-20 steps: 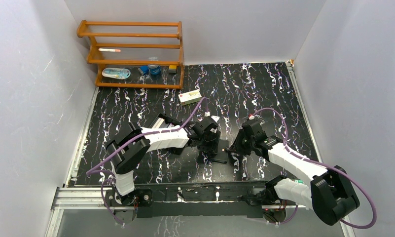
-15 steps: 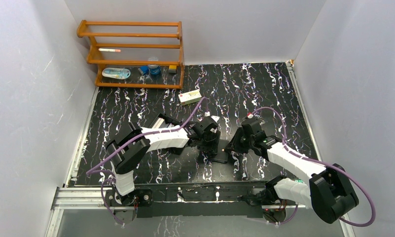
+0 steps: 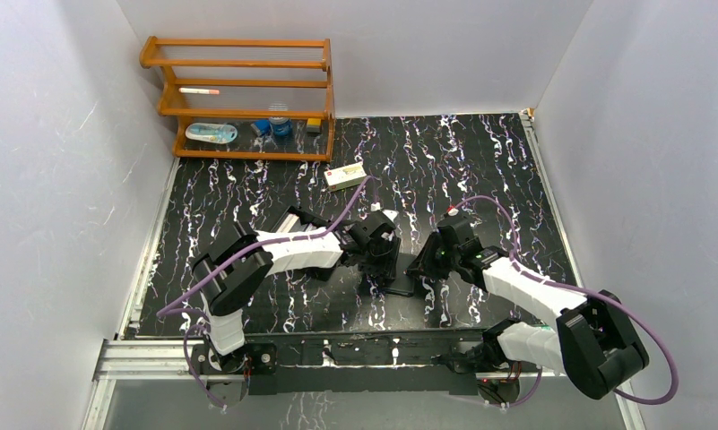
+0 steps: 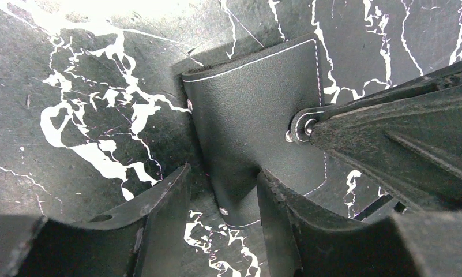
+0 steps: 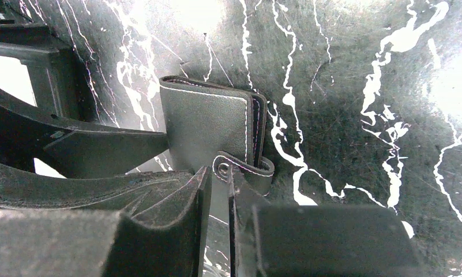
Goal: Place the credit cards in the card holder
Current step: Close the card holder at the center of the board.
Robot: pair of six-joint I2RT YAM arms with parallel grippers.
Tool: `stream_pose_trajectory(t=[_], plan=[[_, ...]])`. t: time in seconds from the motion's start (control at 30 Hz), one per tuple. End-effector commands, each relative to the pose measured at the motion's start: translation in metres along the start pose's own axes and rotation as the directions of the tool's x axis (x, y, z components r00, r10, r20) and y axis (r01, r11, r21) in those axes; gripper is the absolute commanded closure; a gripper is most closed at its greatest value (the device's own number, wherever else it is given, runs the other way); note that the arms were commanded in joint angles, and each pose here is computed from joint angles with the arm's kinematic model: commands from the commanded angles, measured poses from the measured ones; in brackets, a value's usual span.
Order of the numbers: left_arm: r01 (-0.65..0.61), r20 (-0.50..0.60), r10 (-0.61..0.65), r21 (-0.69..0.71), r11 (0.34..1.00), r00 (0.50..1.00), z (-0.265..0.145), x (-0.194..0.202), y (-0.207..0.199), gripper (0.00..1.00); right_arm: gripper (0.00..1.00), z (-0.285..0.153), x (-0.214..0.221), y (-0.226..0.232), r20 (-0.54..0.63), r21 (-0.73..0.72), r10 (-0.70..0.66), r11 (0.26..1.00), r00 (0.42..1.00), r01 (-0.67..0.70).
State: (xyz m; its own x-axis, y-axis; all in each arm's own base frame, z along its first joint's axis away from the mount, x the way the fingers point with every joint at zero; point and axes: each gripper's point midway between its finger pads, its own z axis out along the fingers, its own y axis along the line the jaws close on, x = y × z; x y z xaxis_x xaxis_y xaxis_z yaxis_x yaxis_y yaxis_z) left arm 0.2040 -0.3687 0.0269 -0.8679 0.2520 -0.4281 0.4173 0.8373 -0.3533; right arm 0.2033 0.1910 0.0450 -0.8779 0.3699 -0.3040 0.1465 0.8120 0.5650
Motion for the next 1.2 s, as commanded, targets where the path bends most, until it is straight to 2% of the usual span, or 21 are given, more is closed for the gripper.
stream_pose_trajectory(t=[0.0,0.1,0.33,0.57,1.17], plan=[[0.021,0.009,-0.022,0.071,0.997,1.000,-0.011,-0.003,-0.012,0.55,0.76,0.002,-0.002,0.006,0.003,-0.033,0.012,0.999,1.000,-0.011],[0.050,0.007,-0.052,0.122,0.991,0.999,-0.013,-0.005,-0.019,0.54,0.76,0.003,0.000,0.009,-0.006,-0.050,0.017,0.999,1.000,-0.017],[0.043,0.017,-0.045,0.106,0.993,0.999,-0.018,-0.010,-0.018,0.51,0.75,0.005,0.001,0.008,-0.017,-0.047,0.017,0.999,1.000,-0.018],[0.069,0.028,-0.073,0.117,0.991,0.997,-0.023,-0.015,-0.013,0.60,0.75,0.005,0.001,0.006,-0.016,-0.029,0.014,0.999,1.000,-0.015],[0.035,-0.015,-0.034,0.084,0.996,0.999,-0.004,0.000,0.002,0.63,0.76,0.007,0.000,0.014,-0.044,-0.046,-0.007,0.999,0.999,0.005]])
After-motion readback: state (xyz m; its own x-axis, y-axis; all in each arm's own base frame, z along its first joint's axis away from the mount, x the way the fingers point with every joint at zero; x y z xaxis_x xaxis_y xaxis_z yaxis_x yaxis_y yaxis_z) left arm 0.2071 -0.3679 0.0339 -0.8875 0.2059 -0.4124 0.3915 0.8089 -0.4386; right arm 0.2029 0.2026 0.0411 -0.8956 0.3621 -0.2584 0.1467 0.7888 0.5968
